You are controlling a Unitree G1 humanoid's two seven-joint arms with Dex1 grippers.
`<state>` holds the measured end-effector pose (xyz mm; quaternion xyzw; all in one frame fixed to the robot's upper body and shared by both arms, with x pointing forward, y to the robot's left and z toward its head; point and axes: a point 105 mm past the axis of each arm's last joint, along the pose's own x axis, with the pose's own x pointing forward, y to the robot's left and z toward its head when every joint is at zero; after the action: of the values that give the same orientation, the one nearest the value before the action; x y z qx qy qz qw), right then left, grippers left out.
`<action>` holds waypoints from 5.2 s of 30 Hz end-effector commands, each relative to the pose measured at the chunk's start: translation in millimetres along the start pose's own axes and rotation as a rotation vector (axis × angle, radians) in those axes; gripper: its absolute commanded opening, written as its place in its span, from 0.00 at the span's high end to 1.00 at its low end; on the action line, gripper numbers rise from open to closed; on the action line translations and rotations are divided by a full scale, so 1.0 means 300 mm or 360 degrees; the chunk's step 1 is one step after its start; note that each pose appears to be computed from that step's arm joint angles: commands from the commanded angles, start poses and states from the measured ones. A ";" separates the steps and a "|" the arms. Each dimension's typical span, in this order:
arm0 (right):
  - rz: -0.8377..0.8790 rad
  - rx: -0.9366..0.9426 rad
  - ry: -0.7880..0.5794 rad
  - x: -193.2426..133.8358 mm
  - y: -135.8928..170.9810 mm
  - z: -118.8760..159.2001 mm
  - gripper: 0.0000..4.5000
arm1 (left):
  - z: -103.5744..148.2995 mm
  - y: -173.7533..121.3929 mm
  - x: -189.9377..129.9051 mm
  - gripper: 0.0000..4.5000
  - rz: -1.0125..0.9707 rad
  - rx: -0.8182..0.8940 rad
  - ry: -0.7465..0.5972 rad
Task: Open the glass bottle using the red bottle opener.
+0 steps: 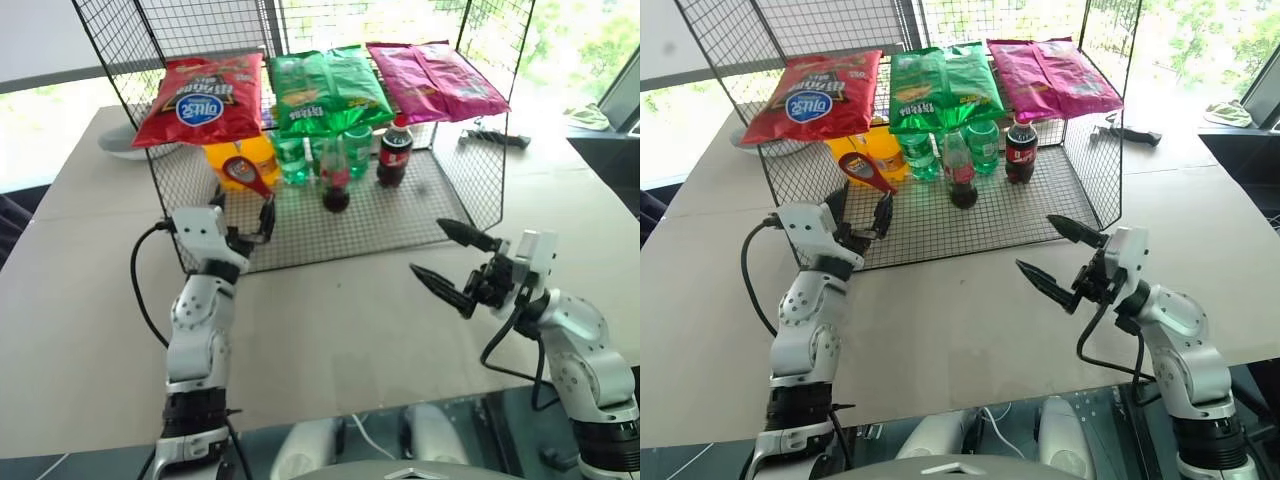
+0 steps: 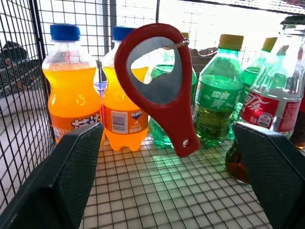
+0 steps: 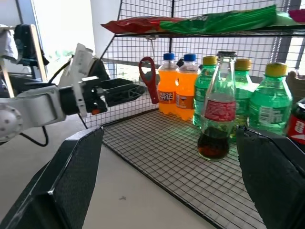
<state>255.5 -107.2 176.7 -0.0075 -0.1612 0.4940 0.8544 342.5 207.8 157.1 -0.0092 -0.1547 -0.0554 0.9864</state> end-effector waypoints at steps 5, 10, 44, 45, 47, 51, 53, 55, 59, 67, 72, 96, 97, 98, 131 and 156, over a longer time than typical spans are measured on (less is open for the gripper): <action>0.0033 -0.0059 -0.0090 0.034 0.021 0.049 0.02 | 0.052 0.027 0.049 0.00 -0.0033 0.0059 -0.0119; 0.0028 -0.0056 -0.0093 0.036 0.022 0.044 0.02 | 0.078 0.029 0.095 0.00 -0.0076 0.0067 -0.0171; -0.0005 -0.0050 -0.0082 0.050 -0.008 0.016 0.00 | 0.143 -0.068 0.054 1.00 -0.0312 -0.0834 -0.0220; -0.0009 -0.0041 -0.0075 0.050 -0.008 0.014 0.00 | 0.143 -0.074 0.055 1.00 -0.0329 -0.0865 -0.0213; -0.0086 0.0040 -0.0020 0.049 -0.025 -0.001 0.00 | 0.140 -0.088 0.053 1.00 -0.0361 -0.0923 -0.0192; -0.0100 0.0292 0.0152 0.066 -0.018 -0.036 0.00 | 0.111 -0.197 0.028 1.00 -0.0619 -0.1131 -0.0012; 0.0010 0.0337 0.0251 0.073 0.008 -0.050 0.00 | 0.089 -0.256 0.009 1.00 -0.0741 -0.1189 0.0108; 0.0019 0.0345 0.0349 0.074 0.004 -0.070 0.00 | 0.090 -0.304 -0.007 1.00 -0.0858 -0.1299 0.0155; 0.0147 0.0498 0.0500 0.085 0.031 -0.091 0.00 | 0.102 -0.370 -0.033 1.00 -0.1081 -0.1411 0.0209; 0.0409 0.0839 0.0747 0.123 0.079 -0.102 0.00 | 0.130 -0.434 -0.098 1.00 -0.1434 -0.1670 0.0358; 0.0549 0.0968 0.0785 0.152 0.084 -0.084 0.00 | 0.118 -0.445 -0.125 1.00 -0.1506 -0.1681 0.0441; 0.0808 0.1101 0.0742 0.204 0.114 -0.009 0.98 | 0.057 -0.453 -0.169 1.00 -0.1597 -0.1631 0.0539; 0.0808 0.1104 0.0749 0.201 0.115 -0.011 0.98 | 0.056 -0.452 -0.168 1.00 -0.1599 -0.1615 0.0532; 0.0804 0.1104 0.0756 0.198 0.116 -0.014 0.98 | 0.054 -0.451 -0.168 1.00 -0.1604 -0.1596 0.0527; -0.0637 0.0441 0.0306 0.032 -0.230 -0.103 1.00 | 0.020 -0.248 0.083 0.00 -0.0756 -0.0316 -0.0053; -0.0752 0.0038 0.0168 0.089 -0.141 -0.052 1.00 | -0.041 -0.370 0.404 0.06 -0.0711 0.0040 0.0020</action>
<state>312.8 -103.5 159.6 0.0208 -0.0707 0.2824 0.9565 446.0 84.5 168.5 0.0351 -0.1239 -0.2782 0.9519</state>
